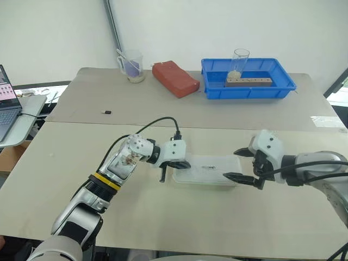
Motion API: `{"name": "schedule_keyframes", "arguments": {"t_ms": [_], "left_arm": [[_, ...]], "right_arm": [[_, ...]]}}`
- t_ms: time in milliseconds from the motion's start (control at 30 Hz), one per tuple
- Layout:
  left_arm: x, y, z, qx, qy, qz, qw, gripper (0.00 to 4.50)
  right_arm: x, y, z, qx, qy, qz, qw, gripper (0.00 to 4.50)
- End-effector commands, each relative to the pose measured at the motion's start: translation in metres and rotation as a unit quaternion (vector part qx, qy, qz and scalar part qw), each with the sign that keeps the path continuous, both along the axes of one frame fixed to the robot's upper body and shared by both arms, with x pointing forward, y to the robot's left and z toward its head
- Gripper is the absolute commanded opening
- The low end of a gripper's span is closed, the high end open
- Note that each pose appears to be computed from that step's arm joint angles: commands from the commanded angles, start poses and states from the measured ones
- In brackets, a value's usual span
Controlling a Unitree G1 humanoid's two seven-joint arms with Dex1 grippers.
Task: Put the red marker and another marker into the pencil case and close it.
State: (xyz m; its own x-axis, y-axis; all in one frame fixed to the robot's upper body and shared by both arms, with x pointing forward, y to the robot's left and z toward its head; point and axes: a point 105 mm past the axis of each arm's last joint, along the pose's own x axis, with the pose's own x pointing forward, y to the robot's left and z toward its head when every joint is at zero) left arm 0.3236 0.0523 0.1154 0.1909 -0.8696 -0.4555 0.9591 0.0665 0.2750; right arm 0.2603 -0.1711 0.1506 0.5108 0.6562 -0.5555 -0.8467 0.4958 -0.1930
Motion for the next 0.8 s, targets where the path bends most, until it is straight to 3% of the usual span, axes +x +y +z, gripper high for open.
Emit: {"name": "schedule_keyframes", "arguments": {"t_ms": [33,100,200,233,433,800], "left_arm": [[0.011,0.024,0.056,-0.103,-0.041,0.073,0.991,1.79],[0.012,0.035,0.066,-0.127,-0.046,0.107,0.985,2.74],[0.002,0.067,0.062,-0.121,-0.051,0.154,0.979,4.3],[0.001,0.078,0.058,-0.114,-0.052,0.169,0.978,4.46],[0.004,0.128,0.052,-0.092,-0.074,0.272,0.955,4.46],[0.012,0.127,0.056,-0.108,-0.094,0.314,0.938,4.46]], "right_arm": [[0.009,-0.011,0.019,-0.003,-0.042,-0.006,0.999,4.5],[0.014,-0.016,0.02,-0.002,-0.049,-0.014,0.999,4.5],[0.032,-0.036,0.015,-0.009,-0.081,-0.051,0.995,4.5],[0.035,-0.043,0.012,-0.012,-0.088,-0.059,0.994,4.5],[0.051,-0.081,0.014,-0.011,-0.113,-0.124,0.986,4.5],[0.067,-0.096,0.005,0.024,-0.147,-0.205,0.967,4.5]]}}
